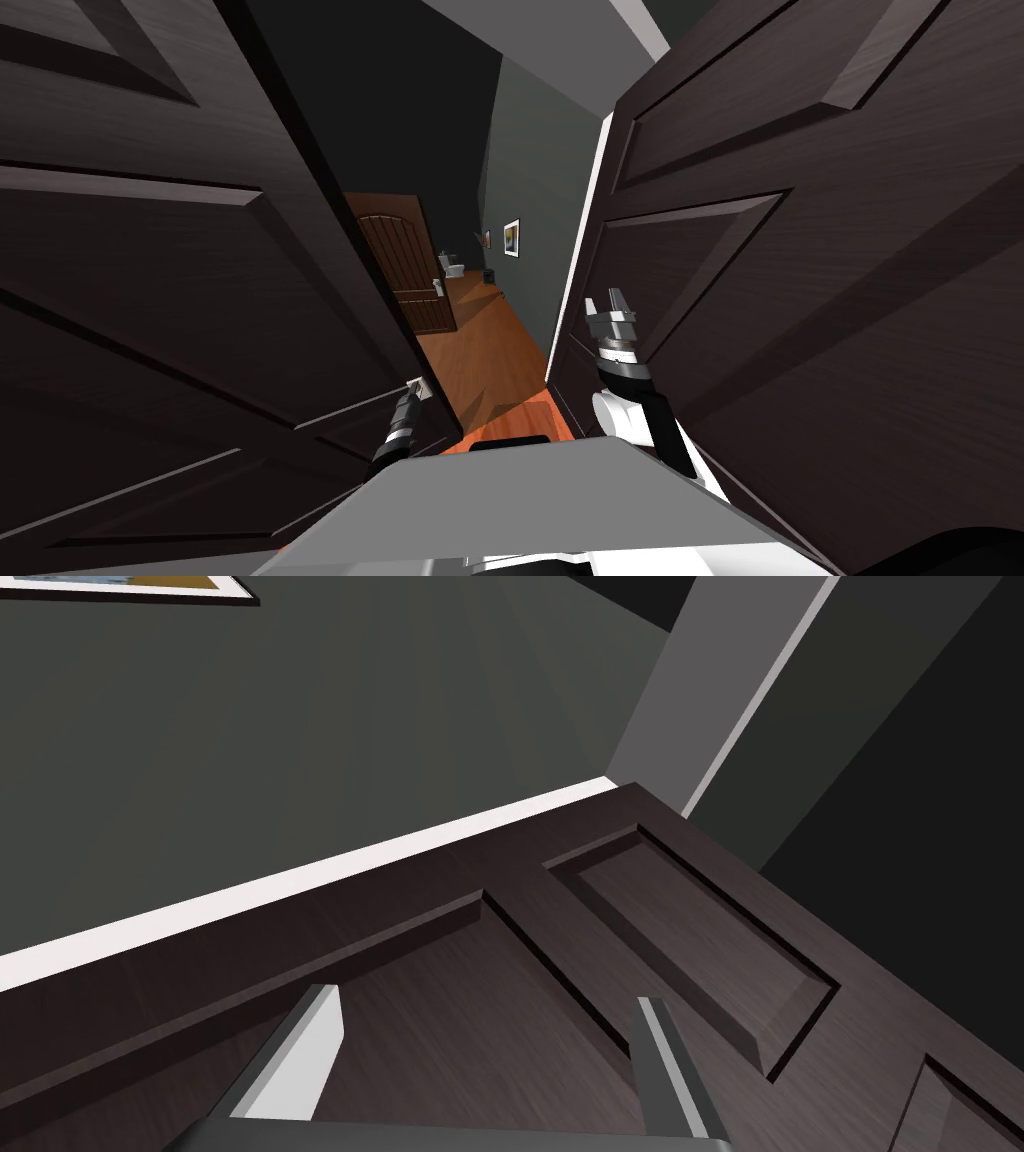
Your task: Pull the door open
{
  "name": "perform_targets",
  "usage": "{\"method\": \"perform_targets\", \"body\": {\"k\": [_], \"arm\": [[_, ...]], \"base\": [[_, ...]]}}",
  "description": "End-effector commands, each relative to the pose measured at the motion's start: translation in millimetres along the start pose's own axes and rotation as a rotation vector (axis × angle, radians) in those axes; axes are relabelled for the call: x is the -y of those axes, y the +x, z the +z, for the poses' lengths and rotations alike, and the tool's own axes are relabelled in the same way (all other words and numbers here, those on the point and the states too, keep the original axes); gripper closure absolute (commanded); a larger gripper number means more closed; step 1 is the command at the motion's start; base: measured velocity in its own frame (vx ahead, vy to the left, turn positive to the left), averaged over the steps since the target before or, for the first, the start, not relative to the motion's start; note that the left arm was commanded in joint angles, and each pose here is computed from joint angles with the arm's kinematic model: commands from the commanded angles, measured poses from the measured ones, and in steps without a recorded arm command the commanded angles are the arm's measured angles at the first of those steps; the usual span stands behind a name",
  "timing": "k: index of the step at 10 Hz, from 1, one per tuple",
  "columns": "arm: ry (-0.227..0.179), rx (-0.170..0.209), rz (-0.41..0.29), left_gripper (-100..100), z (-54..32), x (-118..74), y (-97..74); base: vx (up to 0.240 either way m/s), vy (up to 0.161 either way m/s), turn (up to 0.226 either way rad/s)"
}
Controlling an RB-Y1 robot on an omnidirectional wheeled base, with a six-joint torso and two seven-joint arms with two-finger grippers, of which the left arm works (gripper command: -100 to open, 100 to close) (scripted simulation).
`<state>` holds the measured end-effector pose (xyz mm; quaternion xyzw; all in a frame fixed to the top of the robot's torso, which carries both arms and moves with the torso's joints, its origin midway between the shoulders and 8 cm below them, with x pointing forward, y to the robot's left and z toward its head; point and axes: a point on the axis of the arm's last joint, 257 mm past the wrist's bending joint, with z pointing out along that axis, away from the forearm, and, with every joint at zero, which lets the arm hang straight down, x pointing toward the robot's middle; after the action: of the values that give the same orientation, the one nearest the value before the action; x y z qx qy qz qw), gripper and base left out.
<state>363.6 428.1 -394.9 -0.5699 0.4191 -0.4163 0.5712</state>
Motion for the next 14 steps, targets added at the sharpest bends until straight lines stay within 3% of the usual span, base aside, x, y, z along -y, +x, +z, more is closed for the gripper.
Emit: {"method": "perform_targets", "body": {"k": [1,9,11,12,14], "arm": [[0.008,0.001,0.000,100,1.8,2.9,-0.9],[0.002,-0.106,-0.003,100,-13.6,3.3,8.5],[-0.003,-0.113,-0.004,100,-14.6,1.7,11.8],[-0.006,-0.136,-0.004,100,-23.9,-0.3,11.6],[-0.004,-0.154,-0.003,100,-29.8,0.6,10.8]], "base": [[0.000,0.000,0.000],[-0.208,0.024,-0.111],[-0.157,-0.010,-0.055],[-0.158,0.029,-0.122],[-0.188,0.033,-0.111]]}}
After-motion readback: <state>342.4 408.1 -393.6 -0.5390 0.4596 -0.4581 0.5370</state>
